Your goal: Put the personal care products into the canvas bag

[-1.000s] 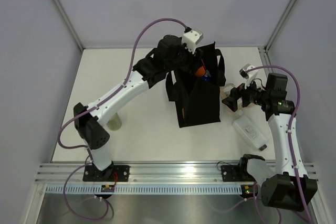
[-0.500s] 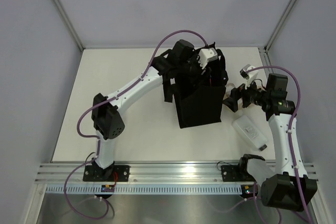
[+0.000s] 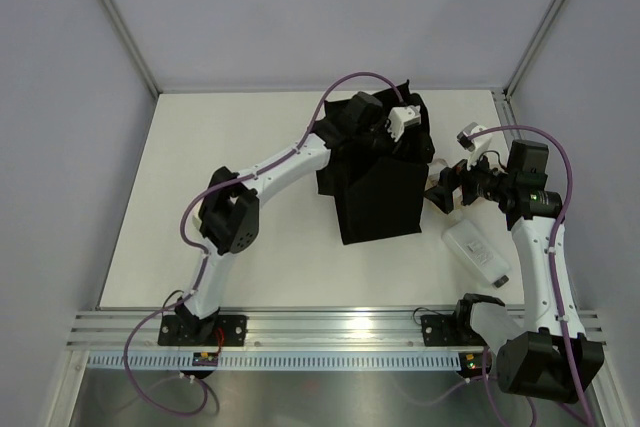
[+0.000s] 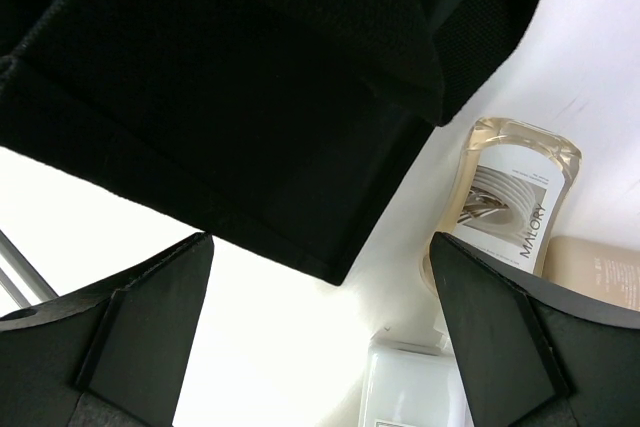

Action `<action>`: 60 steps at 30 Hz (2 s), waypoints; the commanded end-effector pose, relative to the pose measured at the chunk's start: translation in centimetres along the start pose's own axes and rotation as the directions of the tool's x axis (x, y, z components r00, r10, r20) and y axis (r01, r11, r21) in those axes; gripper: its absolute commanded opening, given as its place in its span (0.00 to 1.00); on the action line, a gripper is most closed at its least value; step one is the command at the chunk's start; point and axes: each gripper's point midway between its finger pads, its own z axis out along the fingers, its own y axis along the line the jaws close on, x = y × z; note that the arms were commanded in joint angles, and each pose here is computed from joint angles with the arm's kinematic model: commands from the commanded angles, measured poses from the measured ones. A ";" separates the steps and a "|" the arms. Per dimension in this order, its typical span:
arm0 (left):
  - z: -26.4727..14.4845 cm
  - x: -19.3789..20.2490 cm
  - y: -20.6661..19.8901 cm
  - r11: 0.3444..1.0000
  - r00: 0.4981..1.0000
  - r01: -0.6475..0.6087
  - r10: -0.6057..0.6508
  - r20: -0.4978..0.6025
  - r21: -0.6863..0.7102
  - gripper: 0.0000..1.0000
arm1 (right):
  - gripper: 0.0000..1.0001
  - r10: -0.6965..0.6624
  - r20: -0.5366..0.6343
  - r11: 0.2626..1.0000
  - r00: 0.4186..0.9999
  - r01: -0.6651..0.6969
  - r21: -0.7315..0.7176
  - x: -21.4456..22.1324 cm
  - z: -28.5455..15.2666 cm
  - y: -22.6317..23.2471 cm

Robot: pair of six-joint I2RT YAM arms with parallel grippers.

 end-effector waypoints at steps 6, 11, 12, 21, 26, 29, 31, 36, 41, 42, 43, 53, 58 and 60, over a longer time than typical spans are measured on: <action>0.6 -6.2 0.8 0.998 0.969 -0.012 0.027 0.247 -0.062 0.58 | 0.99 -0.026 0.006 1.000 1.000 0.026 0.015 -0.4 -0.2 -0.3; -1.1 -8.5 0.3 0.996 0.950 -0.019 0.046 0.308 -0.091 0.86 | 1.00 -0.023 -0.004 0.999 1.000 0.023 0.031 -0.2 -0.2 -0.7; -1.6 -9.1 0.2 0.995 0.947 -0.024 0.054 0.316 -0.097 0.87 | 0.99 -0.022 -0.005 0.999 1.000 0.022 0.036 -0.2 -0.2 -0.8; -9.3 -13.2 -0.8 0.959 0.934 -0.107 0.187 0.304 -0.262 0.99 | 0.99 0.053 -0.050 0.988 0.997 -0.045 0.147 0.5 -1.2 -3.1; -19.5 -16.1 -2.8 0.910 0.894 -0.092 0.255 0.368 -0.405 0.99 | 0.99 0.234 -0.193 0.933 0.953 -0.164 0.320 2.9 -1.0 -7.3; -24.2 -14.2 -5.3 0.902 0.887 -0.095 0.268 0.375 -0.421 0.99 | 0.99 0.270 -0.288 0.923 0.919 -0.161 0.349 4.7 -0.1 -8.9; -26.3 -10.4 -6.2 0.888 0.897 -0.084 0.264 0.354 -0.451 0.99 | 1.00 0.255 -0.326 0.913 0.910 -0.116 0.391 5.6 1.0 -10.6; -30.2 -1.2 -6.3 0.809 0.909 -0.033 0.269 0.319 -0.588 0.99 | 1.00 0.297 -0.400 0.893 0.867 -0.104 0.437 8.0 4.7 -13.1; -30.2 6.5 -3.9 0.725 0.947 0.015 0.211 0.243 -0.689 0.99 | 0.99 0.319 -0.456 0.904 0.831 -0.122 0.410 9.9 7.7 -13.6; -29.4 8.3 -3.5 0.726 0.959 0.011 0.188 0.213 -0.687 0.99 | 1.00 0.313 -0.461 0.907 0.831 -0.117 0.405 9.8 8.2 -13.8; -29.3 8.9 -3.4 0.724 0.962 0.009 0.182 0.204 -0.690 0.99 | 0.99 0.308 -0.473 0.908 0.825 -0.108 0.404 9.9 8.6 -13.8; -29.0 11.1 -2.4 0.694 0.977 -0.003 0.155 0.146 -0.720 0.99 | 1.00 0.269 -0.548 0.935 0.792 -0.078 0.346 11.5 11.9 -14.7; -29.3 11.2 -2.2 0.683 0.977 -0.004 0.157 0.142 -0.731 0.99 | 0.98 0.297 -0.605 0.905 0.739 -0.017 0.425 13.9 11.6 -16.0; -29.2 11.3 -2.2 0.685 0.977 -0.005 0.157 0.141 -0.729 0.99 | 0.95 0.301 -0.615 0.904 0.729 -0.012 0.428 14.6 11.5 -16.0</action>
